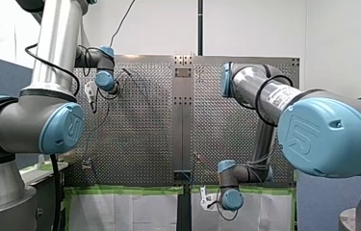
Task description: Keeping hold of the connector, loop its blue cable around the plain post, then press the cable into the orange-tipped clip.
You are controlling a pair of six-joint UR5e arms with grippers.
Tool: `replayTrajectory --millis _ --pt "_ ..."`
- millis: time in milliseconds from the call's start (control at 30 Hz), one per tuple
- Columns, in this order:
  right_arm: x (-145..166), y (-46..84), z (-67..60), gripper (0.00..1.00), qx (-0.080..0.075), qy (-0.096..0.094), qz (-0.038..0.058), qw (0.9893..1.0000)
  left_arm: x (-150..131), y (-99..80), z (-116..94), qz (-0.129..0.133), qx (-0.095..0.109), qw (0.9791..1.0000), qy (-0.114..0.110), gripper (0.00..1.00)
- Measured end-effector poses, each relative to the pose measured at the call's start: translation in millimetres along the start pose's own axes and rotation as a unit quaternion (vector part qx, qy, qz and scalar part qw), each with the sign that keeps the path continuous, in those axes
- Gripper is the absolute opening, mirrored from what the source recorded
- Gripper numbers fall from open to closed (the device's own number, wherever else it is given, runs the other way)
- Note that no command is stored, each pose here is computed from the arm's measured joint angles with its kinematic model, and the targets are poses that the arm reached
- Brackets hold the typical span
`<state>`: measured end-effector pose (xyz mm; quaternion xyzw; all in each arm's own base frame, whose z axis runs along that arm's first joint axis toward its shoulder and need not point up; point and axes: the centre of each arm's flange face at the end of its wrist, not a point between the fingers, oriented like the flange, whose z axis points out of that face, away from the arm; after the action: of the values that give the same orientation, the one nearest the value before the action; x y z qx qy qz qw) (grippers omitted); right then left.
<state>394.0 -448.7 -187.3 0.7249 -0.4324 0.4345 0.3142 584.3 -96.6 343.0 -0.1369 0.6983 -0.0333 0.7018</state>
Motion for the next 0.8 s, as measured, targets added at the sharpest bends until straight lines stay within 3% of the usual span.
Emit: replayTrajectory --millis 167,433,633,800 --pt "18.6 5.4 -9.0 0.0 -0.004 0.023 0.0057 0.9997 0.1 1.1 -0.2 -0.001 -0.003 1.0 0.001 1.0" --pt "47.1 4.9 -28.1 0.0 -0.003 0.062 0.0003 0.9981 0.2 2.0 -0.4 -0.002 -0.006 1.0 0.002 1.0" --pt "69.4 5.9 -45.5 0.0 -0.004 0.093 -0.0024 0.9957 -0.2 4.4 0.0 -0.002 -0.011 0.9999 0.002 1.0" --pt "88.5 10.7 -60.8 0.0 -0.01 0.12 0.0006 0.9927 -0.6 6.1 0.2 -0.002 -0.016 0.9999 0.001 1.0"
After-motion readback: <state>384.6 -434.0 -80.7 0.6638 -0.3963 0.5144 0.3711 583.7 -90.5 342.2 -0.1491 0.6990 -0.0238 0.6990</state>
